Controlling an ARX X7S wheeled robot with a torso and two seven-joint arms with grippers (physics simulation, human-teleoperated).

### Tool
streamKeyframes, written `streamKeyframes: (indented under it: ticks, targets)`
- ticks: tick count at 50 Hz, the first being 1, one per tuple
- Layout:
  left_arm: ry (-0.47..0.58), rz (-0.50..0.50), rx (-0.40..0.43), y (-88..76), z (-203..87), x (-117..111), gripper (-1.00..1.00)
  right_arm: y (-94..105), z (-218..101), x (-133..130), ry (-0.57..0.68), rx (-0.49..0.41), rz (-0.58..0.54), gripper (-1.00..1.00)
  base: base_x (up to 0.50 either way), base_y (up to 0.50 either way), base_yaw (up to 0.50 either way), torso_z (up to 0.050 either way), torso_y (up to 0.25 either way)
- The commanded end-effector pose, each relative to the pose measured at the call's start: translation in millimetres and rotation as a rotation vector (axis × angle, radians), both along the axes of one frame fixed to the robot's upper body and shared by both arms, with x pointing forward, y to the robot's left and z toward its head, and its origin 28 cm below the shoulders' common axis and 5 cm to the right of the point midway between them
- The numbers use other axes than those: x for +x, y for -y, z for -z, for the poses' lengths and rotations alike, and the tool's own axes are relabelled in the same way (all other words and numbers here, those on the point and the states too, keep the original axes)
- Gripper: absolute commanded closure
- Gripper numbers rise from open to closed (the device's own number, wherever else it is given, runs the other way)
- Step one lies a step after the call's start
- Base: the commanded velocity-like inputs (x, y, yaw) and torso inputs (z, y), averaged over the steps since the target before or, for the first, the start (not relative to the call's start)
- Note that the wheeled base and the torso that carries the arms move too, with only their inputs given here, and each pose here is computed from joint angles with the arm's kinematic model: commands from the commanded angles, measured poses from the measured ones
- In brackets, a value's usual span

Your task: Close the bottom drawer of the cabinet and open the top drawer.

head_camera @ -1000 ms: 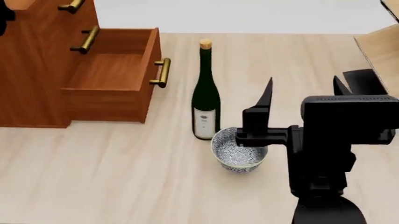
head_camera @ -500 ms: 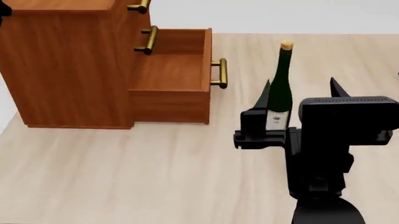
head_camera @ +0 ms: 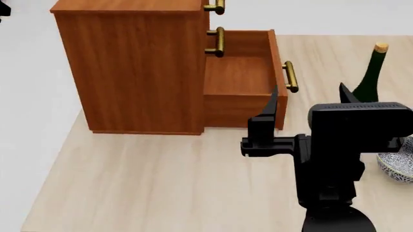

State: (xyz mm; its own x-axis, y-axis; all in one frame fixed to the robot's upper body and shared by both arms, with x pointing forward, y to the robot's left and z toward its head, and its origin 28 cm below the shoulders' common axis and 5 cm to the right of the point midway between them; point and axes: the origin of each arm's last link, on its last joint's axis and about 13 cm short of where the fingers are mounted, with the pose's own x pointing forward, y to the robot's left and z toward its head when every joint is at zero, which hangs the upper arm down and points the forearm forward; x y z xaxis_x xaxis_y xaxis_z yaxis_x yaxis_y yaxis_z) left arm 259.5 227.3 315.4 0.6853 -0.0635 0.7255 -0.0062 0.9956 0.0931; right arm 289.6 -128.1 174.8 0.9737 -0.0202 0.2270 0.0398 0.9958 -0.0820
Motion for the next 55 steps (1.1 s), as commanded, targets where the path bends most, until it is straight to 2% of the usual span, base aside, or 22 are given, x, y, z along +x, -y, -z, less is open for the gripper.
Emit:
streamKeyframes:
  ticks: [1,16,55]
  targets:
    - [-0.002,0.004,0.002,1.3,0.7,0.2,-1.00,2.3,1.7,-0.8,0.006,0.016,0.011,-1.00,0.00,-0.01,0.00,0.000,0.000]
    - [0.008,0.012,-0.014,0.5,-0.9,-1.2,-1.00,0.7,3.0,-0.4,-0.007,0.012,-0.006,-1.00,0.01,0.00,0.00,0.000,0.000]
    - [0.011,0.028,-0.021,1.2,-1.5,-0.4,-1.00,1.6,3.1,-0.2,-0.012,0.011,-0.005,-1.00,0.31,0.00,0.00,0.000,0.000]
